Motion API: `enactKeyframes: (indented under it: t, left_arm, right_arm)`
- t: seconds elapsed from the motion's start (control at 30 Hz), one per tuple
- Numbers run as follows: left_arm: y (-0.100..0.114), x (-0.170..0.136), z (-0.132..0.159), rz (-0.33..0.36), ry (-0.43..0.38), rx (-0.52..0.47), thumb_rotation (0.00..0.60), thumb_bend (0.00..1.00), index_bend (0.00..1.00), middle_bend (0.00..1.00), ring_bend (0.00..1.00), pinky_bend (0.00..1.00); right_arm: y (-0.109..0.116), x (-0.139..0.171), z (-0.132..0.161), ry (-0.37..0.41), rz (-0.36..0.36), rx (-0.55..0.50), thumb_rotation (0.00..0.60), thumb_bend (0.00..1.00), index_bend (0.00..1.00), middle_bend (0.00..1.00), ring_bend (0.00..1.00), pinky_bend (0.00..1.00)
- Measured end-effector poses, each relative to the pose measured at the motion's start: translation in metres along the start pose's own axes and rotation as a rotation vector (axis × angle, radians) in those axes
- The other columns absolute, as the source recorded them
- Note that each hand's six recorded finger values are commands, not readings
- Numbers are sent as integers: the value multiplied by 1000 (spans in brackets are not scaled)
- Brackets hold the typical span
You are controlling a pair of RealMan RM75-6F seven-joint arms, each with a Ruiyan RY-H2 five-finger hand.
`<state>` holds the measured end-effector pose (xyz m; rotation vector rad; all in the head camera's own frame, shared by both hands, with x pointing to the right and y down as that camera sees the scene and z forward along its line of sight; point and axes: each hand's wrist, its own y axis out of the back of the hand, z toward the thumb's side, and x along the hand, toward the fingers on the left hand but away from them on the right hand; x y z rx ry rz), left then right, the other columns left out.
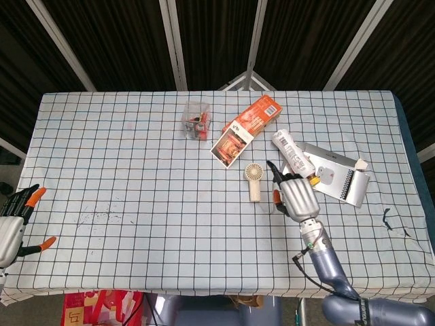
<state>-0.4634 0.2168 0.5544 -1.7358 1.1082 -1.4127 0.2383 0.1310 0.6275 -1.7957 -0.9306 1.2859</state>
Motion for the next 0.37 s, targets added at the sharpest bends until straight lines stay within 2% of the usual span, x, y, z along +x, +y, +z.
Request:
enactKeyframes:
  t: [0.07, 0.13, 0.37]
  left_arm:
    - [0, -1, 0, 1, -1, 5, 600, 14, 0, 0, 0, 0]
    - [0, -1, 0, 3, -1, 12, 600, 14, 0, 0, 0, 0]
    - [-2, -1, -1, 20, 13, 64, 600, 14, 0, 0, 0, 0]
  right_arm:
    - [10, 18, -16, -14, -7, 34, 600, 510, 0, 80, 35, 90]
    - [16, 37, -31, -28, -12, 69, 600, 490, 0, 42, 8, 87]
    - [30, 120, -87, -94, -31, 180, 600, 448, 0, 0, 0, 19]
